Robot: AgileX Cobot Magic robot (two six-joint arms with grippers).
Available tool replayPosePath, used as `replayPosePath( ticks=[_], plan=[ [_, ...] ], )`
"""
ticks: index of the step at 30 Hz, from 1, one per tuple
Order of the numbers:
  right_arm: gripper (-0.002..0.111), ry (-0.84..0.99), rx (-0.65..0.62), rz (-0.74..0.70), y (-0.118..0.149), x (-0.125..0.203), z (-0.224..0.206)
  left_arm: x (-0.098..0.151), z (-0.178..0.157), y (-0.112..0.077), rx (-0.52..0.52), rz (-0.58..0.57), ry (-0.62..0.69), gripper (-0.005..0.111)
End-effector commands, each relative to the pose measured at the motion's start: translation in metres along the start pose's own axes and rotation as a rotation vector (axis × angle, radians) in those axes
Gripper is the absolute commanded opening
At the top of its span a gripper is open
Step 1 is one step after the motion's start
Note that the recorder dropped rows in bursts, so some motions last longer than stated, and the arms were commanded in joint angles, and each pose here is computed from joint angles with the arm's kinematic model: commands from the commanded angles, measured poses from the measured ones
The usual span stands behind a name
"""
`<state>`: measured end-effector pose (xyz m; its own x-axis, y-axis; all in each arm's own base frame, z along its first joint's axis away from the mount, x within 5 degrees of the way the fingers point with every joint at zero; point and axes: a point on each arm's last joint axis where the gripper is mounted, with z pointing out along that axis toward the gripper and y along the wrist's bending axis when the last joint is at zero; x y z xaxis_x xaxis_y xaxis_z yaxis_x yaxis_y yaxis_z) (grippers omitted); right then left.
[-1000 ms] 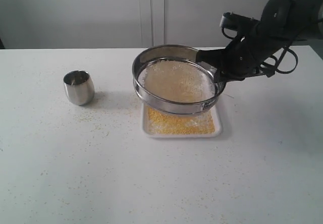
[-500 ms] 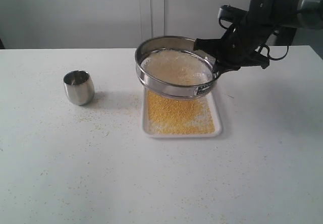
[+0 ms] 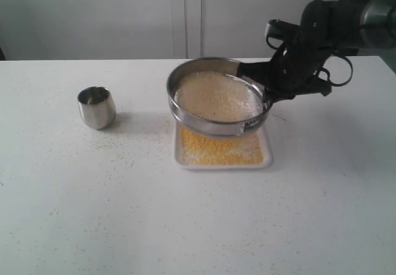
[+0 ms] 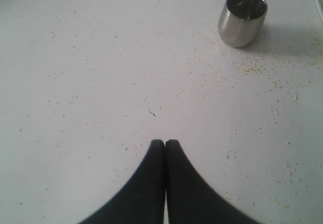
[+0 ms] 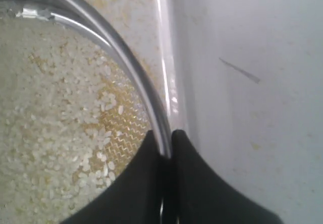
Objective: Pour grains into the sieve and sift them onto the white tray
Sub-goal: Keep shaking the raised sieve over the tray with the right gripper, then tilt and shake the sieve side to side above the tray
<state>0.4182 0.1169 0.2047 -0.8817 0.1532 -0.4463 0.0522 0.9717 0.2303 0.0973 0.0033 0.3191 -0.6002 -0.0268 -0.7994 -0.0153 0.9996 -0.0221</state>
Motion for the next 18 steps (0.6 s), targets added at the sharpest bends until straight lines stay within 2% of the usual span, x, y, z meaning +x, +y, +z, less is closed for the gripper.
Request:
replayPosePath(
  ticks=[1,3,7,8,10,12,13,15,17,18],
  plan=[
    [0.000,-0.219,-0.093,0.029,0.006,0.005,-0.020,0.002,-0.001,0.000,-0.001,0.005,0.003,0.000],
    [0.000,-0.293,-0.141,0.112,0.008,-0.003,-0.013,0.002,-0.001,0.000,-0.001,0.005,0.003,0.000],
    [0.000,-0.018,-0.061,0.108,0.006,0.014,-0.006,0.002,-0.001,0.000,-0.001,0.005,0.003,0.000],
    [0.000,-0.023,-0.060,0.090,0.007,0.019,-0.013,0.002,-0.001,0.000,-0.001,0.005,0.003,0.000],
    [0.000,-0.208,-0.107,0.060,0.008,0.022,-0.019,0.002,-0.001,0.000,-0.001,0.005,0.003,0.000],
    [0.000,-0.356,-0.170,0.131,0.008,0.013,-0.015,0.002,-0.001,0.000,-0.001,0.005,0.003,0.000],
    [0.000,-0.359,-0.169,0.154,0.006,0.008,-0.009,0.002,-0.001,0.000,-0.001,0.005,0.003,0.000],
    [0.000,-0.167,-0.107,0.171,0.003,0.012,-0.003,0.002,-0.001,0.000,-0.001,0.005,0.003,0.000],
    [0.000,0.014,-0.022,0.054,-0.003,0.028,-0.010,0.002,-0.001,0.000,-0.001,0.005,0.003,0.000],
    [0.000,0.003,-0.008,0.004,-0.004,0.034,-0.015,0.002,-0.001,0.000,-0.001,0.005,0.003,0.000]
  ],
)
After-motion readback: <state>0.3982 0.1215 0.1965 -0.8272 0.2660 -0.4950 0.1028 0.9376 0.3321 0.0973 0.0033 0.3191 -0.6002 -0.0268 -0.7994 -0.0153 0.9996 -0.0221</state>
